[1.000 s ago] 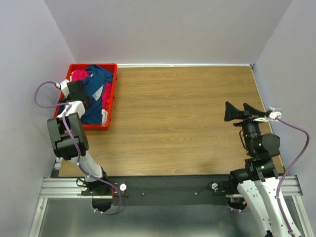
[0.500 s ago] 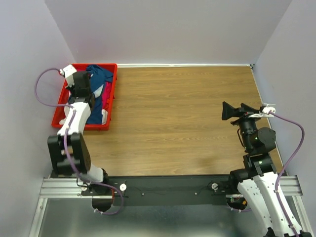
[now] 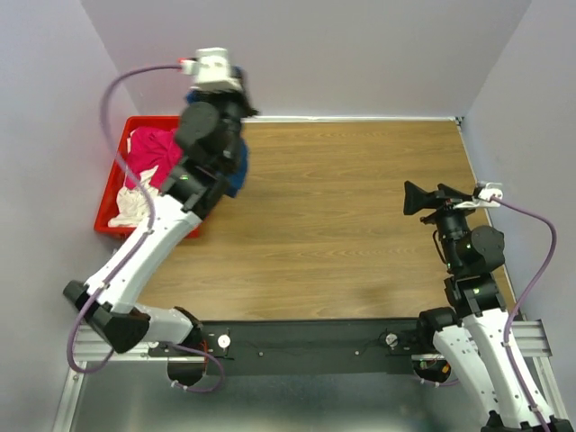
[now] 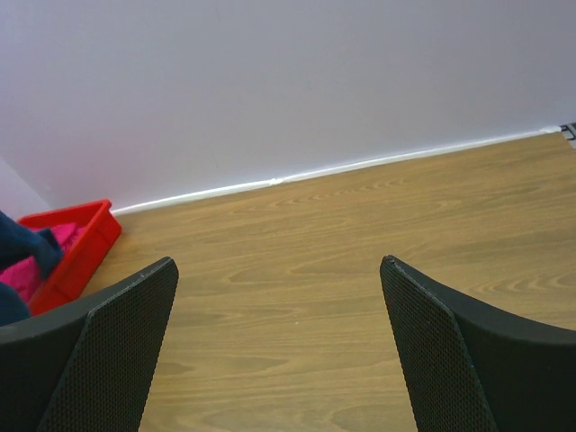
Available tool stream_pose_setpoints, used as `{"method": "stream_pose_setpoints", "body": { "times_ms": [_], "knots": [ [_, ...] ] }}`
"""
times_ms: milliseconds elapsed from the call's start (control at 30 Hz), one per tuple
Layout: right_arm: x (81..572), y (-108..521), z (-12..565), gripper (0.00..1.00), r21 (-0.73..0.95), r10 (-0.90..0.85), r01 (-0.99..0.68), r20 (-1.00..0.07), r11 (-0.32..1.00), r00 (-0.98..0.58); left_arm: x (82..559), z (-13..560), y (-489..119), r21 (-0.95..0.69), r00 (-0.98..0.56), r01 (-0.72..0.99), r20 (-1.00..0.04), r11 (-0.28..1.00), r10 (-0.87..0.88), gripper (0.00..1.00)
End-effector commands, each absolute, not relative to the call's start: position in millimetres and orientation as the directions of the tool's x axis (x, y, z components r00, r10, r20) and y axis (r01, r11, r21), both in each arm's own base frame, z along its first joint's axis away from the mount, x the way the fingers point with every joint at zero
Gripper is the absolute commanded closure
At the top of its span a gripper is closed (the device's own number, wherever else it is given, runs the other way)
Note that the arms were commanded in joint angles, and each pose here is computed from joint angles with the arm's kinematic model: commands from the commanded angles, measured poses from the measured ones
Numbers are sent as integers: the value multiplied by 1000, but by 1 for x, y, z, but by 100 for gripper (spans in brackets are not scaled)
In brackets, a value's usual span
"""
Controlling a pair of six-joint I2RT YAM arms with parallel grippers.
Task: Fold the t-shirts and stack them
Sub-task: Move the tshirt to the center of the board, then flatten the tshirt out
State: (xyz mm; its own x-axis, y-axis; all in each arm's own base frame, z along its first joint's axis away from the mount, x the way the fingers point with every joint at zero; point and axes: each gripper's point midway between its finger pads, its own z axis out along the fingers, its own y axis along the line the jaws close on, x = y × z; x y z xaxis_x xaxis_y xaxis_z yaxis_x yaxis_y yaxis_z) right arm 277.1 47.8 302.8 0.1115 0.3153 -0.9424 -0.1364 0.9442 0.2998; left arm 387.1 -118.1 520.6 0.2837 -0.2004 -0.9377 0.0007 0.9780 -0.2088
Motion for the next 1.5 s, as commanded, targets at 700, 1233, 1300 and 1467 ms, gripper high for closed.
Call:
{"method": "stream_pose_setpoints", "body": {
  "times_ms": [700,1233,1300,1467],
  "knots": [
    [314,106,277,0,278,186,-319,-939,906,-290,349,264,-245,-409,-358,276,-884,870,-302,9],
    [294,279,101,14,-123,-572,-653,-619,747,-538,342,242,-44,-241,-245,-80,-936,967,-253,9],
    [295,290,83,23,-110,-597,-675,-584,729,-550,341,237,-38,-237,-235,-102,-938,966,-255,9],
    [296,313,60,38,-62,-617,-708,-548,704,-565,341,233,-45,-268,-242,-66,-930,961,-276,9]
  ]
}}
